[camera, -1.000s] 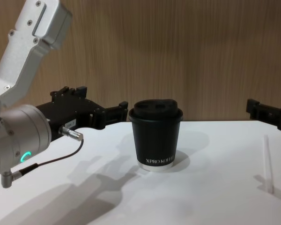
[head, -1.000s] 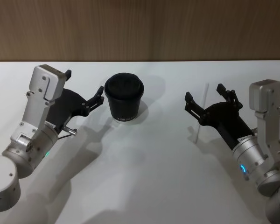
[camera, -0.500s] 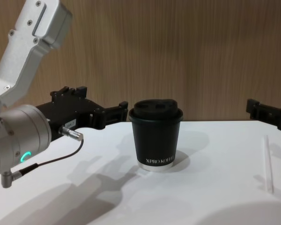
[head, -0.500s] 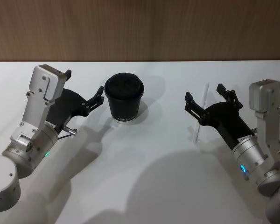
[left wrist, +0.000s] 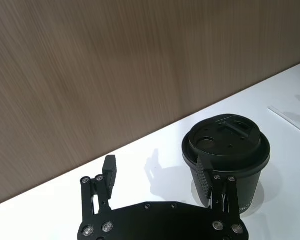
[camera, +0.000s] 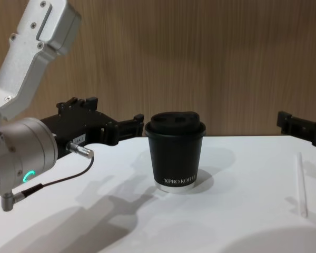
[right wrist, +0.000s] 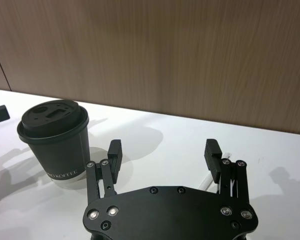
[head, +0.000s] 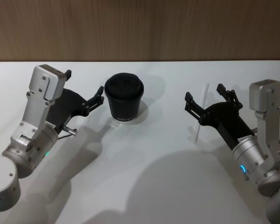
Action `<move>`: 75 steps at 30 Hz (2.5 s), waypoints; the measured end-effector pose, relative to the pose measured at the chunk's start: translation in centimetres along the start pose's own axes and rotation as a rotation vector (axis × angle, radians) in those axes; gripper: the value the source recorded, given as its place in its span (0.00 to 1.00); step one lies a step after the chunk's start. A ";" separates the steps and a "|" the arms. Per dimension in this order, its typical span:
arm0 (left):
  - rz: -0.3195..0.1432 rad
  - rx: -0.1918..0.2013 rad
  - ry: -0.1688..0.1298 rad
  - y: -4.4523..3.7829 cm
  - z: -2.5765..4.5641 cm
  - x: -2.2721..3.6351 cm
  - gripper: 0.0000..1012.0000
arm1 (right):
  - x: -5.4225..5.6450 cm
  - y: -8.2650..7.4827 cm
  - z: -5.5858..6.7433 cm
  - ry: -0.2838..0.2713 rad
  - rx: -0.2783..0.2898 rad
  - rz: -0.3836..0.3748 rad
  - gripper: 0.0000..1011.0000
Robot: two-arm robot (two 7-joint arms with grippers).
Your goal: Pick up the straw with one hand, pass it to the other hand, and insert it into the cup.
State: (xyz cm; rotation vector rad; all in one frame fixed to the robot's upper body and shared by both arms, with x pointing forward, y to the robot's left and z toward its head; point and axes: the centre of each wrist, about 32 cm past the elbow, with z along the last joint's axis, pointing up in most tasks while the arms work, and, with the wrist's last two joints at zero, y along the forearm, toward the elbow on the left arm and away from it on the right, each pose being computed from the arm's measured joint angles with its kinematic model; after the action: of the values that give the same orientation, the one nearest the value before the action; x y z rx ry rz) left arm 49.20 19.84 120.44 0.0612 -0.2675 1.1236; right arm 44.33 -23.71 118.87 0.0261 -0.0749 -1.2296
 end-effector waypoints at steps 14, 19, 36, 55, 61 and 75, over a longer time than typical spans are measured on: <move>0.000 0.000 0.000 0.00 0.00 0.00 0.99 | 0.1 -0.4 1.9 -0.045 -0.023 -0.020 0.99; 0.000 0.000 0.000 0.00 0.00 0.00 0.99 | -0.2 -0.5 2.7 -0.055 -0.047 -0.035 0.99; 0.000 0.000 0.000 0.00 0.00 0.00 0.99 | -2.2 0.2 4.1 -0.029 -0.174 -0.078 0.99; 0.000 0.000 0.000 0.00 0.00 0.00 0.99 | -2.7 0.3 3.8 0.000 -0.264 -0.088 0.99; 0.000 0.000 0.000 0.00 0.00 0.00 0.99 | -2.5 0.2 3.4 -0.001 -0.281 -0.086 0.99; 0.000 0.000 0.000 0.00 0.00 0.00 0.99 | -1.7 0.6 2.3 0.002 -0.312 -0.082 0.99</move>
State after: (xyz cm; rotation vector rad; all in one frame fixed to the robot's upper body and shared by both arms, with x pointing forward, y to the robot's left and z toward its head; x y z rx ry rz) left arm 49.20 19.84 120.44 0.0612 -0.2676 1.1237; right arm 44.12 -21.83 121.15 -0.2430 0.1208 -1.3114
